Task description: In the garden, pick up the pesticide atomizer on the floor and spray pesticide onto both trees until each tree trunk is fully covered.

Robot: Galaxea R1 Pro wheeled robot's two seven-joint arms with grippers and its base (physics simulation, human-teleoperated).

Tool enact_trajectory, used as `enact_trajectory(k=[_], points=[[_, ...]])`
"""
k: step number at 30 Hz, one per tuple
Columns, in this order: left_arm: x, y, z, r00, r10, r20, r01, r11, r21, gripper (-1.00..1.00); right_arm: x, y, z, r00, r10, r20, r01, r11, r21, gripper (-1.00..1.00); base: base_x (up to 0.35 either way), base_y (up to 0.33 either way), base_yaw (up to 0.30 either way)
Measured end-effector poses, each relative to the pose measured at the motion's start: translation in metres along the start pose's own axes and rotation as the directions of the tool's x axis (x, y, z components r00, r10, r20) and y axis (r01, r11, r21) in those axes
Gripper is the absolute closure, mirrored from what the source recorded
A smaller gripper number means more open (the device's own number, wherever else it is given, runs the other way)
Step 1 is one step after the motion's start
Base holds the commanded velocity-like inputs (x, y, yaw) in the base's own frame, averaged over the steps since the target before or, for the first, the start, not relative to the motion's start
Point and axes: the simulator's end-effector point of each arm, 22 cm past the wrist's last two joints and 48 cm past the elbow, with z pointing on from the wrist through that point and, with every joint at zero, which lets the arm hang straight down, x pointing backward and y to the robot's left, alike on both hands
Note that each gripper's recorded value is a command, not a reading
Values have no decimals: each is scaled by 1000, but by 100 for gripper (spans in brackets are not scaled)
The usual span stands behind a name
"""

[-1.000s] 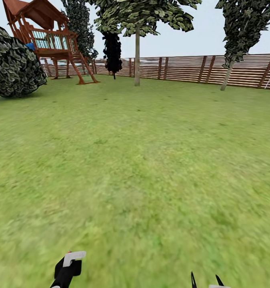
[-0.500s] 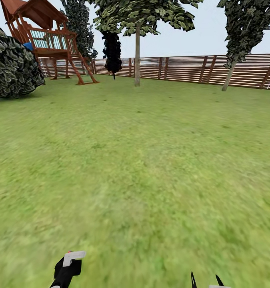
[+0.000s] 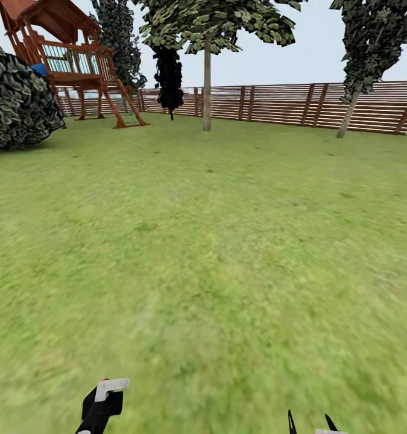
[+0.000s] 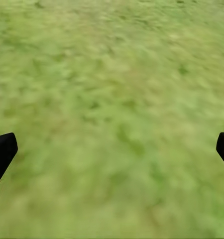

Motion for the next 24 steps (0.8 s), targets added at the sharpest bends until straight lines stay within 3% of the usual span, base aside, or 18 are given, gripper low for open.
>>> enact_trajectory(k=[24], points=[[0, 0, 0, 1000, 0, 0, 0, 1000, 1, 100, 0, 0, 0, 1000, 0, 0, 0, 1000, 0, -100, 340, 0, 0]])
